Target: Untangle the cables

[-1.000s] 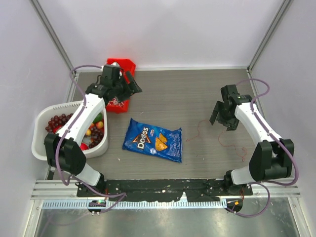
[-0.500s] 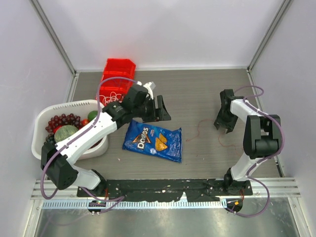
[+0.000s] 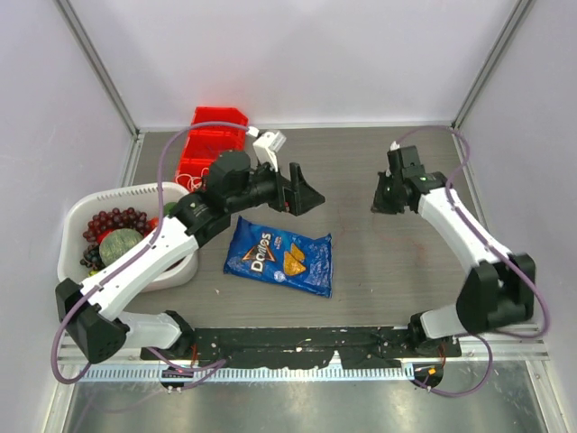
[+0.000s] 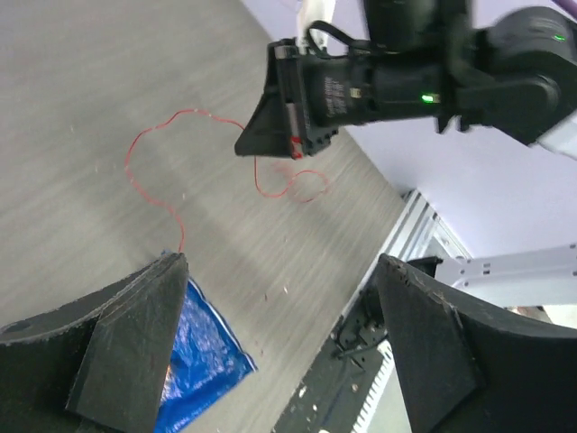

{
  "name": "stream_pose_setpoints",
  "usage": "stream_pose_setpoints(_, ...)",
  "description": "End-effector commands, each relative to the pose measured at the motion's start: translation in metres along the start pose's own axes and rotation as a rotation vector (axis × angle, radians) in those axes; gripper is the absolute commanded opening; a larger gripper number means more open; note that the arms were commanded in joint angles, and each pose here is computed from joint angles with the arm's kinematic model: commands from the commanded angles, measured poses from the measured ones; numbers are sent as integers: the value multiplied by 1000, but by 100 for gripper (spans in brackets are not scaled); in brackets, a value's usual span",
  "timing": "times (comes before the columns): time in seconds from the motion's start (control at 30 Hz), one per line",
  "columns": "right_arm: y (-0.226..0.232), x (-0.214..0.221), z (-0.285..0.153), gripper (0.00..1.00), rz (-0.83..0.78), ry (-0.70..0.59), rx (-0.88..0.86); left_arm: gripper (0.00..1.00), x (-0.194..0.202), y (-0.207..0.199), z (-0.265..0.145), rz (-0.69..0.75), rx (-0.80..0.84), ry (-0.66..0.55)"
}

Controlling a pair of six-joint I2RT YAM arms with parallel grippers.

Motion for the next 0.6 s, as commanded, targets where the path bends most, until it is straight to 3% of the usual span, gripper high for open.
stream_pose_setpoints(0.0, 54, -27, -82, 1, -50, -190, -394, 90, -40, -35, -13, 248, 132, -185)
stream_pose_setpoints(0.27, 115, -34, -170, 1, -209, -338, -773, 93, -53, -49, -9, 417, 196, -171)
stream_pose_setpoints(0.4, 128, -45, -203, 1, -220, -399, -896, 92, -46, -56, -5, 415, 274, -124)
stream_pose_setpoints(0.57, 137, -55, -229, 1, -156, -437, -1006, 85, -33, -57, 1, 374, 337, -31)
Point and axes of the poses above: each gripper's point midway between its finger pads, its own z axis out along the fingers, its own y axis along the line the jaws close on, x = y × z, the point moved 6 cm from there along -z, back along the fingers, and after that the axes turned 15 degrees about -z, right-handed, at the moved point
